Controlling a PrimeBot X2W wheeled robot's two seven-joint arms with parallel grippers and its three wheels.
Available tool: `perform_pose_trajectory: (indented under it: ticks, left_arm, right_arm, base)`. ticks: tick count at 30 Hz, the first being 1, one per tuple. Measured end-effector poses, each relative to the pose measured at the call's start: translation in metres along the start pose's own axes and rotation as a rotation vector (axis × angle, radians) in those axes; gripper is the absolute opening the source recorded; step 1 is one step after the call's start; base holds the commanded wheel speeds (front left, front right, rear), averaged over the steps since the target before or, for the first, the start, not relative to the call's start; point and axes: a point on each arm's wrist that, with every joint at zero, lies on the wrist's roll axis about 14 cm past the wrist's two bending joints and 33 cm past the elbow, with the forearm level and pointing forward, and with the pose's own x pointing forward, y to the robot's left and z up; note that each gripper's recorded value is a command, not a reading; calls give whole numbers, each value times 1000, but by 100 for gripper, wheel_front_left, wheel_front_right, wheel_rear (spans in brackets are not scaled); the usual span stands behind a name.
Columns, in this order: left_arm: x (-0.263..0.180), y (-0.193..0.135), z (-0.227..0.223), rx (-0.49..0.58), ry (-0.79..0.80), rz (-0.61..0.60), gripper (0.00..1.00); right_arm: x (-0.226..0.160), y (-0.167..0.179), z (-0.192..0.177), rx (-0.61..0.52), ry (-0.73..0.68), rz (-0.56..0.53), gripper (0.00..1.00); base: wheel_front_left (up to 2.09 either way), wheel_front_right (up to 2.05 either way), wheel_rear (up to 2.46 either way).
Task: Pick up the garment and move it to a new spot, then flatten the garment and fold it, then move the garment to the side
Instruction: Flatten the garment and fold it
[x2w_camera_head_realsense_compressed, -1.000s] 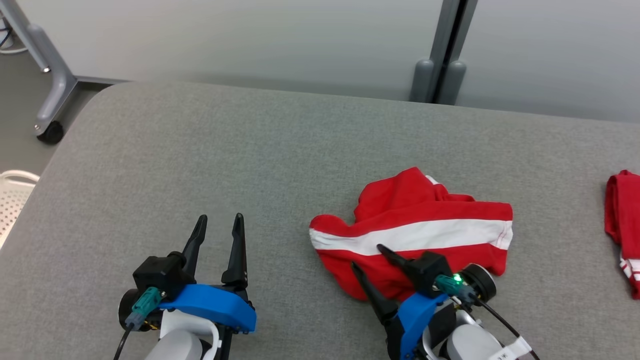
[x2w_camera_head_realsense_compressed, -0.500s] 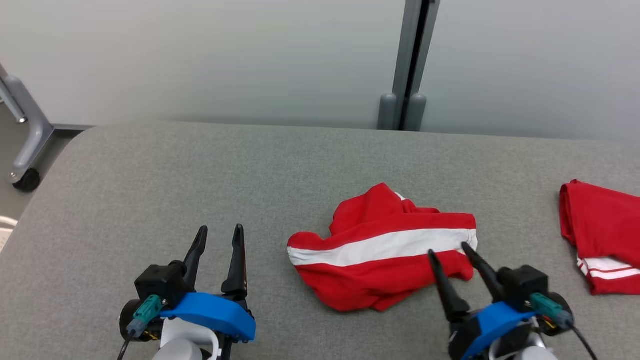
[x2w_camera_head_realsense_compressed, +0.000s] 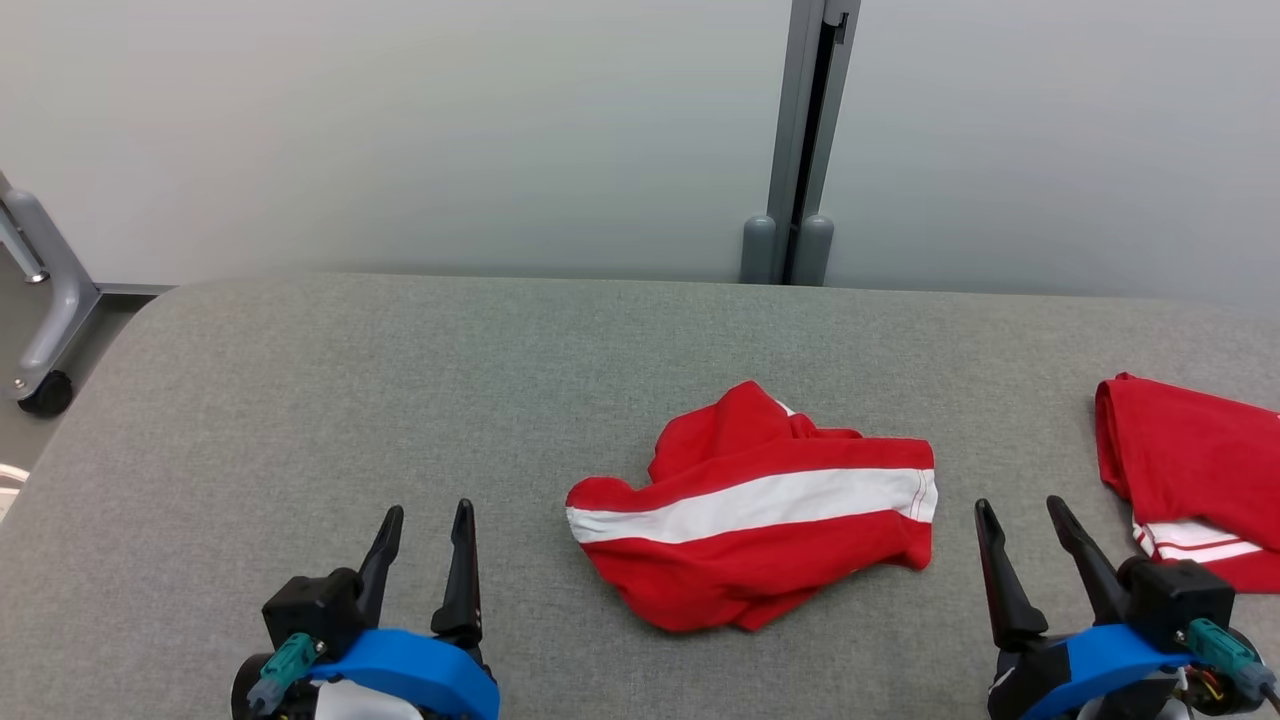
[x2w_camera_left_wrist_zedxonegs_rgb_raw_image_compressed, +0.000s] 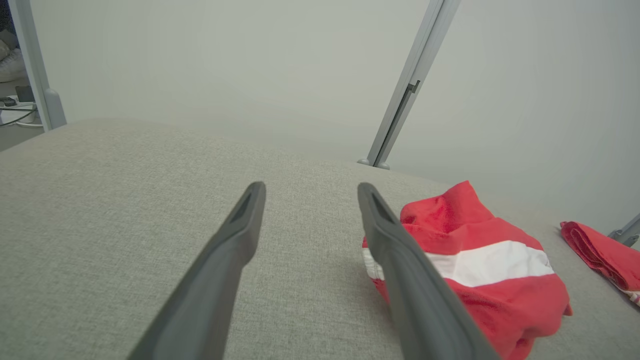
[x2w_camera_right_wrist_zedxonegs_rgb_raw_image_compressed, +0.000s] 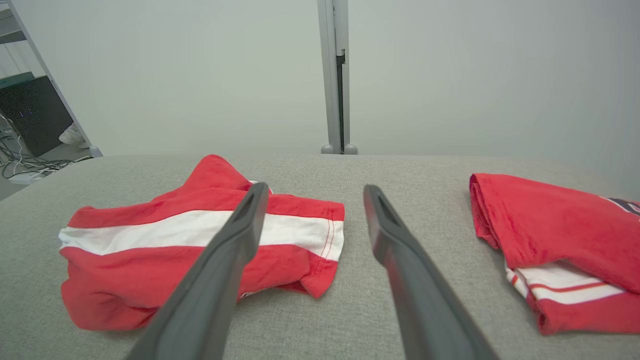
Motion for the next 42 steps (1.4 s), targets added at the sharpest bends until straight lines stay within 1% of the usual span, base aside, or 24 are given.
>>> perform_pose_trajectory:
  ticks: [6,9,12,17,24,27,30,33,34,35,36,39,40,42]
  left_arm:
    - [-2,-1,-19,-1,86,-15,100]
    - [-3,-12,-39,-17,184,-74,100]
    - [3,-25,-48,-24,252,-151,100]
    - [14,-37,-65,-37,350,-222,100]
    - [34,-40,-79,-53,408,-236,100]
    - [42,-40,-86,-76,433,-235,100]
    - [47,-39,-90,-75,445,-237,100]
    - [48,-44,-94,-99,463,-247,100]
    - [48,-46,-96,-99,472,-251,93]
    - [48,-47,-98,-98,481,-256,76]
    - [48,-49,-99,-104,485,-258,64]
    - [51,-51,-100,-113,488,-259,11]
    - [51,-50,-101,-114,488,-257,0]
    - [53,-50,-101,-115,488,-257,0]
  right_arm:
    - [0,-5,1,-3,3,-13,100]
    - [-1,-8,-2,-10,19,-23,100]
    - [-2,-10,-7,-17,39,-29,100]
    - [0,-18,-14,-31,71,-50,100]
    - [5,-31,-15,-46,82,-83,100]
    - [7,-36,-16,-50,88,-98,100]
    - [7,-40,-18,-51,94,-107,100]
    - [7,-42,-19,-50,98,-115,100]
    - [7,-43,-20,-50,100,-117,100]
    - [7,-44,-20,-50,102,-119,100]
    - [8,-45,-20,-50,101,-121,100]
    - [11,-47,-19,-52,97,-125,100]
    - [11,-47,-20,-53,102,-127,100]
    - [13,-49,-22,-57,109,-130,100]
  base:
    - [0,0,0]
    - [0,0,0]
    - [0,0,0]
    - [0,0,0]
    - [0,0,0]
    - [0,0,0]
    - [0,0,0]
    - [0,0,0]
    - [0,0,0]
    - [0,0,0]
    - [0,0,0]
    - [0,0,0]
    - [0,0,0]
    - [0,0,0]
